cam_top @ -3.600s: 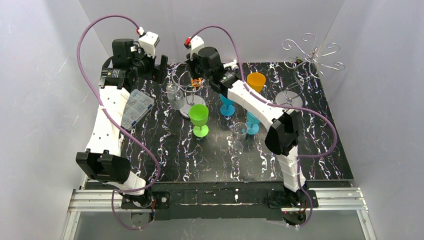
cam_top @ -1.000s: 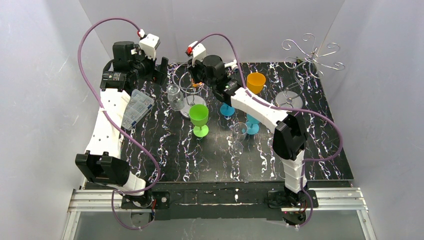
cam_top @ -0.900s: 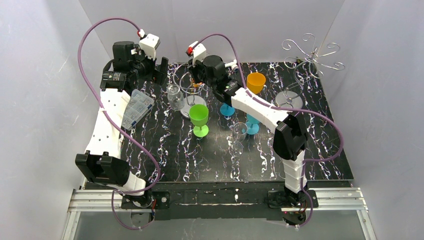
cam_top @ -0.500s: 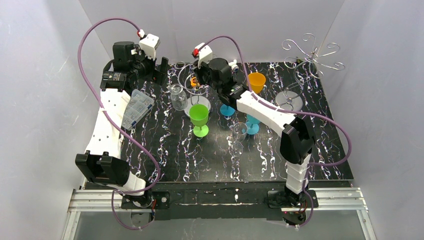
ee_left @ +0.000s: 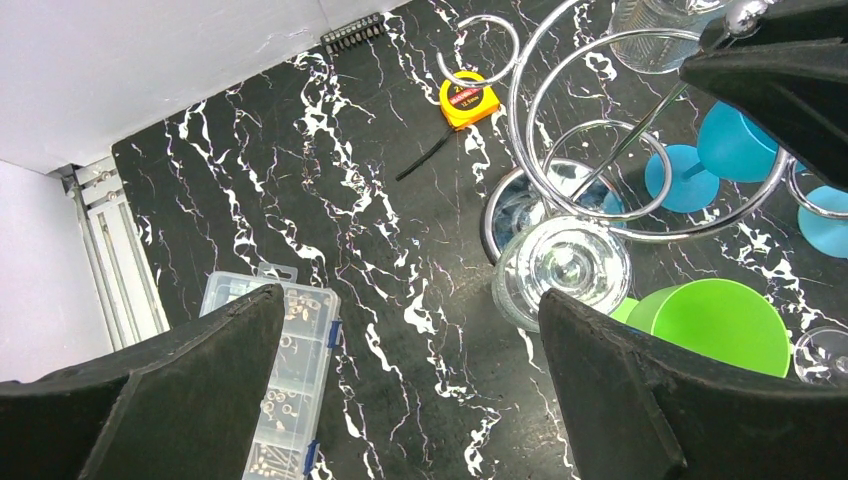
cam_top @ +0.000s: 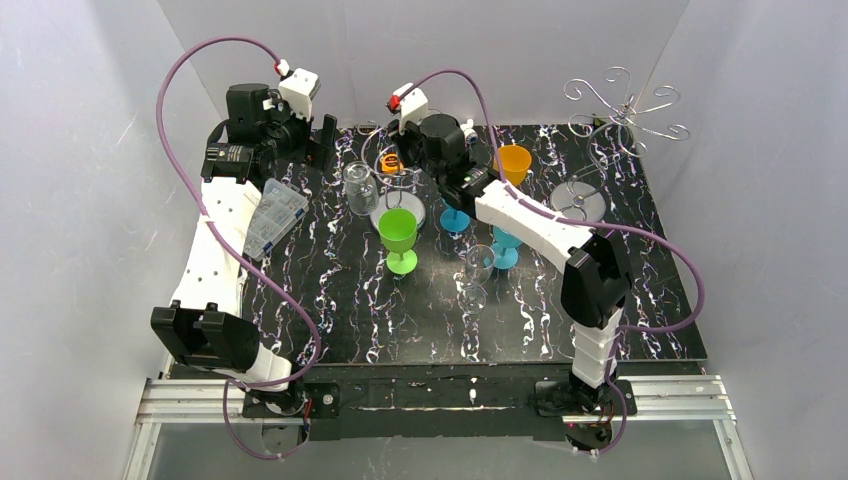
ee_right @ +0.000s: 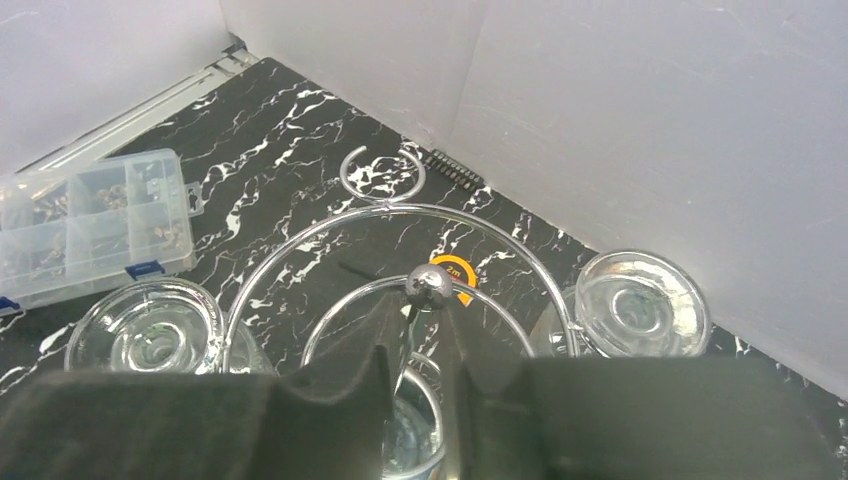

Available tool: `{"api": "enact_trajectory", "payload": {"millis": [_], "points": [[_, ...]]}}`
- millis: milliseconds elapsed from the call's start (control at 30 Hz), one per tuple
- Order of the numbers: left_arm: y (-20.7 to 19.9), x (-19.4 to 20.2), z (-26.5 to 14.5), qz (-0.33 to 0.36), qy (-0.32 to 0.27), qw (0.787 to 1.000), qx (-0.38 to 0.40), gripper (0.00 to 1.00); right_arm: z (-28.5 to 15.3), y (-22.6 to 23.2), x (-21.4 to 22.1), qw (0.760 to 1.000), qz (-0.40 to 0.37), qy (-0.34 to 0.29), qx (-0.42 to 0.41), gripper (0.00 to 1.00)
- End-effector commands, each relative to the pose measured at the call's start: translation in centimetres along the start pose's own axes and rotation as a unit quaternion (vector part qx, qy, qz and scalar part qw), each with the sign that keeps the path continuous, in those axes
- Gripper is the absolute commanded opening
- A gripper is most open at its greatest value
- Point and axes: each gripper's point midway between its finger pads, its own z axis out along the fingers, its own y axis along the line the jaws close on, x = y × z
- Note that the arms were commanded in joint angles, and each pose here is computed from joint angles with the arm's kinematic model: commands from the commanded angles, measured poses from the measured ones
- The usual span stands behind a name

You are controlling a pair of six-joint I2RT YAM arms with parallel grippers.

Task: Place the wine glass upside down on the wine glass rack
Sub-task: Adjust the wine rack at the center of the board.

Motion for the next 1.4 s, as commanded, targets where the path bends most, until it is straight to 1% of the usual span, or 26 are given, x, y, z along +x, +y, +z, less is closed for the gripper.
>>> {"api": "enact_trajectory", "payload": {"millis": [0, 67, 133, 167, 333, 433, 500, 667, 800, 867, 1033, 1167, 1367], "points": [[-0.4, -1.7, -1.9, 0.005, -0.032, 0.999, 0.002, 0.98, -4.4, -3.3, -14.0, 0.982, 0.013, -0.185, 0.042, 0.42], [-0.4, -1.8, -2.0, 0.004, -0.033, 0.999, 0.002, 0.98, -4.6, -3.5, -14.0, 0.983, 0.013, -0.179, 0.044, 0.59], [-0.4, -1.9, -2.0, 0.004, -0.034, 0.999, 0.001, 0.98, -5.0, -3.6, -14.2, 0.984, 0.014, -0.174, 0.046, 0.71], [-0.4, -1.9, -2.0, 0.003, -0.034, 0.999, 0.001, 0.98, -5.2, -3.7, -14.2, 0.984, 0.013, -0.17, 0.047, 0.75], [-0.4, -2.0, -2.2, 0.003, -0.037, 0.999, 0.0, 0.98, -6.9, -4.7, -14.1, 0.986, 0.014, -0.15, 0.065, 0.88], [-0.4, -2.1, -2.5, 0.004, -0.038, 0.999, -0.001, 0.98, -8.5, -5.9, -14.3, 0.987, 0.018, -0.131, 0.09, 0.92], [-0.4, -2.3, -2.7, 0.002, -0.038, 0.999, -0.002, 0.98, -9.8, -7.4, -14.4, 0.985, 0.027, -0.115, 0.125, 0.94], [-0.4, -2.5, -3.0, -0.005, -0.036, 0.999, -0.004, 0.98, -12.7, -12.2, -14.0, 0.974, 0.083, -0.063, 0.201, 0.98], [-0.5, -2.5, -3.4, -0.007, -0.036, 0.999, -0.006, 0.98, -16.0, -17.1, -13.4, 0.953, 0.125, -0.031, 0.276, 0.97], [-0.6, -2.5, -3.6, -0.01, -0.036, 0.999, -0.004, 0.98, -17.8, -19.5, -13.1, 0.941, 0.144, -0.026, 0.307, 0.96], [-1.2, -2.2, -3.8, -0.016, -0.033, 0.999, 0.01, 0.98, -22.2, -24.4, -11.9, 0.908, 0.153, -0.015, 0.391, 0.94], [-1.4, -2.1, -3.8, -0.017, -0.032, 0.999, 0.015, 0.98, -23.3, -27.4, -9.2, 0.887, 0.163, 0.016, 0.432, 0.91], [-1.6, -1.9, -3.8, -0.013, -0.031, 0.999, 0.018, 0.98, -23.1, -29.7, -6.3, 0.873, 0.168, 0.047, 0.456, 0.85]]}}
